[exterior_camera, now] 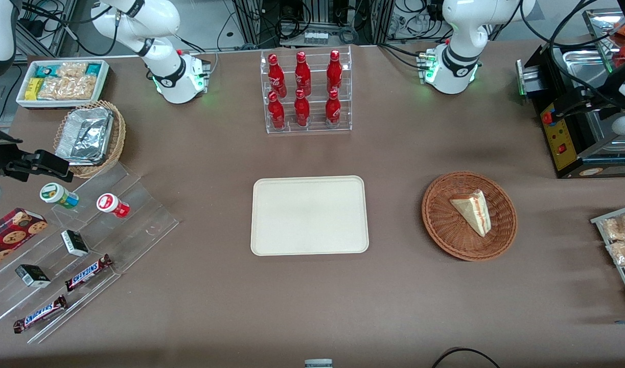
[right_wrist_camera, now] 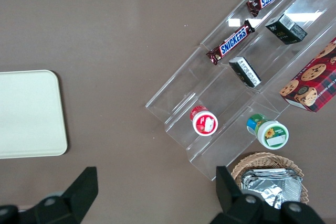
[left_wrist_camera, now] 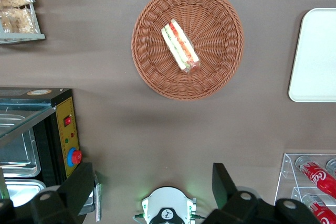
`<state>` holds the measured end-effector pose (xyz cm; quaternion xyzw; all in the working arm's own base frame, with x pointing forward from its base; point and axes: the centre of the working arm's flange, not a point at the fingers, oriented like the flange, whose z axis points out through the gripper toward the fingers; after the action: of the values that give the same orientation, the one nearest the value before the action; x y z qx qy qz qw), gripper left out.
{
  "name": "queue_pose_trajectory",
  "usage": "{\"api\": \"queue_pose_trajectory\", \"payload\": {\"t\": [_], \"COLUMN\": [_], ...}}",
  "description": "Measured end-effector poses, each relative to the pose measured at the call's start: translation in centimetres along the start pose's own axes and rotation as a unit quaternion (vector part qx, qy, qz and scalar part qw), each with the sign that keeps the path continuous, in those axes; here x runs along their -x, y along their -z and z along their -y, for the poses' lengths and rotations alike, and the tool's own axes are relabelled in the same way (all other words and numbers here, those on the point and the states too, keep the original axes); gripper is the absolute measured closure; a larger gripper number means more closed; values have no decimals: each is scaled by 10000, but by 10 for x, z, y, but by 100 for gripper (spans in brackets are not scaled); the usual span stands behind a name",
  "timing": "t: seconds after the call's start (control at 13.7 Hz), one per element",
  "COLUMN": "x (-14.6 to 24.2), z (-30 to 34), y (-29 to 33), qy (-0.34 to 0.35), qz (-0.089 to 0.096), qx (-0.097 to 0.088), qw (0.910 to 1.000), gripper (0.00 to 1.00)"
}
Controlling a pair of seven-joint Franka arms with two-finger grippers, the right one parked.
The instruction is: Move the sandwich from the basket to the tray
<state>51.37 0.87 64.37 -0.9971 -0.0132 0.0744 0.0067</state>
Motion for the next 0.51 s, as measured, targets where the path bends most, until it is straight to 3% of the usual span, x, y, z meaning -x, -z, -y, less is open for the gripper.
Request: {"api": "queue_pose_trajectory", "payload": {"t": [0.29, 0.51], "x": [-3, -24], "z": [1, 2], "y": [-2, -24], "qy": [3, 133], "qz": [13, 157], "qx": [1, -39], "qw": [10000, 9998], "gripper": [0, 0]}}
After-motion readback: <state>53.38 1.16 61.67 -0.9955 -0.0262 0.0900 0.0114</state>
